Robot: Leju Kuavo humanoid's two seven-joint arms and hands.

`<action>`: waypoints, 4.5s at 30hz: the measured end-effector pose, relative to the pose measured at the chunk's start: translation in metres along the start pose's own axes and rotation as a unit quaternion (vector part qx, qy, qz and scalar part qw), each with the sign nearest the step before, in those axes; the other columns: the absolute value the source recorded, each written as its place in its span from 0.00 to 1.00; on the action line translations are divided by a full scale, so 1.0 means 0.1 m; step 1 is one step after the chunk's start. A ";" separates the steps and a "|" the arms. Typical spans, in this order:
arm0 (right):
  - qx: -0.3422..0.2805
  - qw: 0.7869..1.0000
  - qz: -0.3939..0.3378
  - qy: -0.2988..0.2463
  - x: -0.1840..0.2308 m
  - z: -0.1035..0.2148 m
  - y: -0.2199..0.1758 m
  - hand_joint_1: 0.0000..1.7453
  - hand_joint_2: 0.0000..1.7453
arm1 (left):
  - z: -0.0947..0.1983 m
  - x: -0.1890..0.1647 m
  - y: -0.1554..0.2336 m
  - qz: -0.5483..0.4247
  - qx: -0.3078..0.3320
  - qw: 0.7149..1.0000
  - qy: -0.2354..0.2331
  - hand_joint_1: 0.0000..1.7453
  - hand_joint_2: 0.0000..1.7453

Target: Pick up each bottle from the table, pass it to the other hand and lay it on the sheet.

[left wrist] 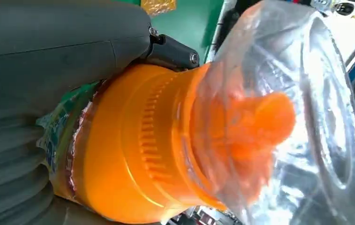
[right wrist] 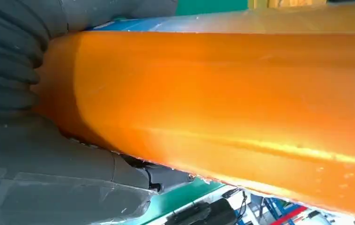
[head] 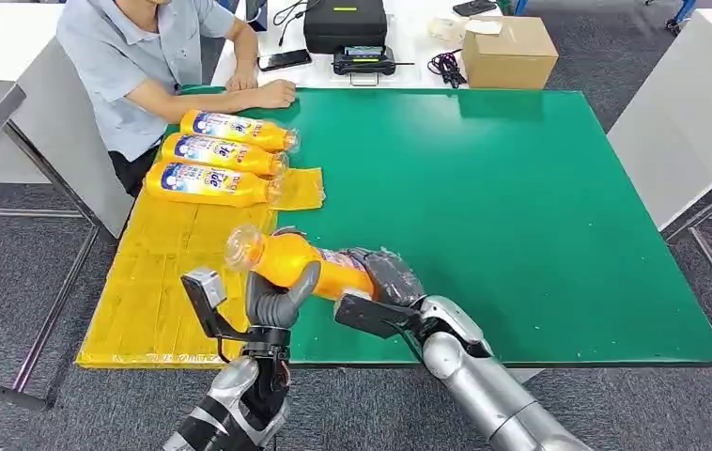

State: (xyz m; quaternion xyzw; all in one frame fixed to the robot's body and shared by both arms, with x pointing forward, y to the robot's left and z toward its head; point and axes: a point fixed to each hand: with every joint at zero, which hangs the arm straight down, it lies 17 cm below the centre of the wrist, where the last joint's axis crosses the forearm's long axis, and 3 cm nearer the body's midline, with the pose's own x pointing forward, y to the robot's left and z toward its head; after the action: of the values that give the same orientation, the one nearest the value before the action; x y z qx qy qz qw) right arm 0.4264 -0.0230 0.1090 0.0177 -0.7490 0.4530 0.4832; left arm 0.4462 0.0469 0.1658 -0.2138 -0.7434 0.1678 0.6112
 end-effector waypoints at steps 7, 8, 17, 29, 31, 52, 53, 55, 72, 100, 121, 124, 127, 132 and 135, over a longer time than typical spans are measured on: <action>-0.002 1.000 -0.009 0.001 0.00 -0.02 0.01 0.00 1.00 | -0.01 0.02 0.00 -0.010 0.004 1.000 -0.007 1.00 1.00; -0.005 1.000 -0.009 0.003 -0.01 -0.01 0.00 0.00 1.00 | -0.01 0.03 0.02 -0.020 0.007 1.000 -0.012 1.00 1.00; -0.040 0.999 0.027 0.020 -0.16 0.06 -0.12 0.00 1.00 | 0.00 0.22 0.13 -0.184 0.042 0.979 -0.083 1.00 1.00; -0.097 0.988 0.084 0.089 -0.72 0.57 -0.27 0.00 1.00 | 0.16 0.61 -0.30 -0.444 -0.043 0.860 -0.249 1.00 1.00; -0.099 0.987 0.083 0.092 -0.74 0.59 -0.28 0.00 1.00 | 0.15 0.64 -0.28 -0.472 -0.044 0.841 -0.261 1.00 1.00; -0.119 0.984 0.051 0.120 -0.90 0.74 -0.33 0.00 1.00 | -0.18 0.15 0.54 -0.755 -0.009 0.642 -0.134 1.00 1.00; -0.119 0.984 0.050 0.120 -0.90 0.73 -0.34 0.00 1.00 | -0.20 0.14 0.58 -0.761 -0.006 0.636 -0.126 1.00 1.00; -0.116 0.985 0.045 0.120 -0.90 0.73 -0.33 0.00 1.00 | -0.25 0.01 0.70 -0.779 -0.006 0.621 -0.086 1.00 1.00; -0.117 0.986 0.017 0.120 -0.91 0.70 -0.31 0.00 1.00 | -0.49 -0.58 1.43 -0.868 -0.073 0.486 0.074 0.13 1.00; -0.122 0.984 0.006 0.129 -1.00 0.76 -0.29 0.00 1.00 | -0.51 -0.81 1.31 -0.855 -0.169 0.486 0.066 0.00 1.00; -0.122 0.984 0.009 0.132 -1.01 0.80 -0.25 0.00 1.00 | -0.37 -0.98 1.02 -0.807 -0.194 0.552 0.081 0.00 1.00; -0.122 0.984 0.010 0.132 -1.01 0.80 -0.25 0.00 1.00 | -0.38 -0.97 1.00 -0.813 -0.194 0.543 0.074 0.00 1.00; -0.122 0.984 0.014 0.133 -1.02 0.81 -0.25 0.00 1.00 | -0.40 -0.89 0.94 -0.822 -0.178 0.539 0.048 0.00 1.00; -0.129 0.981 0.023 0.145 -1.07 0.93 -0.22 0.00 1.00 | -0.31 -0.68 0.54 -0.814 -0.160 0.557 -0.045 0.00 1.00; -0.132 0.980 0.024 0.149 -1.08 0.98 -0.21 0.00 1.00 | -0.25 -0.61 0.36 -0.806 -0.161 0.565 -0.073 0.00 1.00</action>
State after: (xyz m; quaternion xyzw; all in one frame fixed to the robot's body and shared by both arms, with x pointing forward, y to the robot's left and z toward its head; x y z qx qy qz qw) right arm 0.4250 -0.1481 0.0309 -0.1315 -0.7222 0.3591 0.5764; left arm 0.4848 0.0453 0.1018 0.3920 -0.6640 -0.5017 0.3921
